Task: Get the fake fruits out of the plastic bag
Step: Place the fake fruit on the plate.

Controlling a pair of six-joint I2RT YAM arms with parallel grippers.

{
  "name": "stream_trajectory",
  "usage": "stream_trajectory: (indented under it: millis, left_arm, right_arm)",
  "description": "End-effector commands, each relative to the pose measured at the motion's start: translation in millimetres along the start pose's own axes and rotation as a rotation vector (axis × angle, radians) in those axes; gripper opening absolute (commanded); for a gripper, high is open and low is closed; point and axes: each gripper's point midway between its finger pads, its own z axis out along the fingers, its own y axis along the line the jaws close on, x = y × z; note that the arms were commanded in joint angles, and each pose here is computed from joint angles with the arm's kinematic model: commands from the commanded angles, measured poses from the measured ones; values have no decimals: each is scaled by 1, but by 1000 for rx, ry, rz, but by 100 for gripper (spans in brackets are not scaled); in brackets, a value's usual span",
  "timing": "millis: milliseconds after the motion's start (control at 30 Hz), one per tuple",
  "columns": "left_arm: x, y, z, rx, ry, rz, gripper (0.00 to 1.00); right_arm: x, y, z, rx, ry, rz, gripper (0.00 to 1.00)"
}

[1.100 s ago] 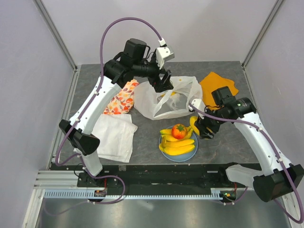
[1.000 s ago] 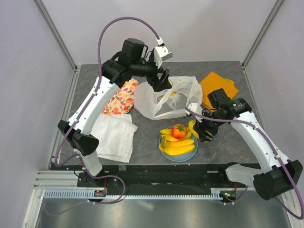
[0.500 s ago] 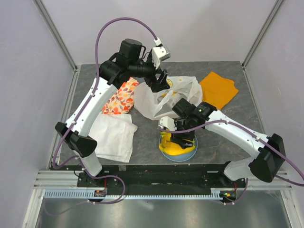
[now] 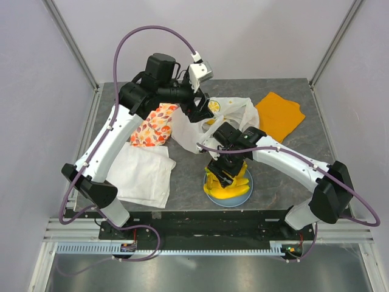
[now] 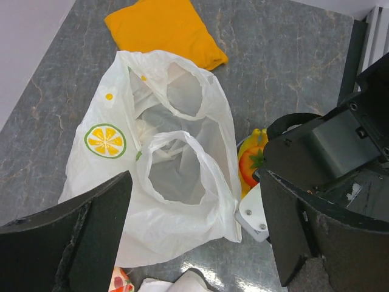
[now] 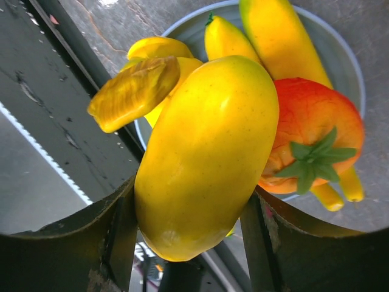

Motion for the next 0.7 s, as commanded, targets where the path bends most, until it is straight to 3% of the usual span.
stream_trajectory:
  millis: [0,167,367,667]
  left_arm:
    - [-15,0,-17,-40,-49,46,92]
    - [-9,0,-14,-32,-35,40,92]
    - [-9,-5,-13,-5,-40,29,91]
    - [-8,-10,-12,16,-41,18,91]
  right_arm:
    - [-2,12,-1,-43,-12,89,50]
    - [3,18,8,-86,20,111,55]
    - [8,12,17,-55,53,154,88]
    - [3,9,11,-28,23,148,98]
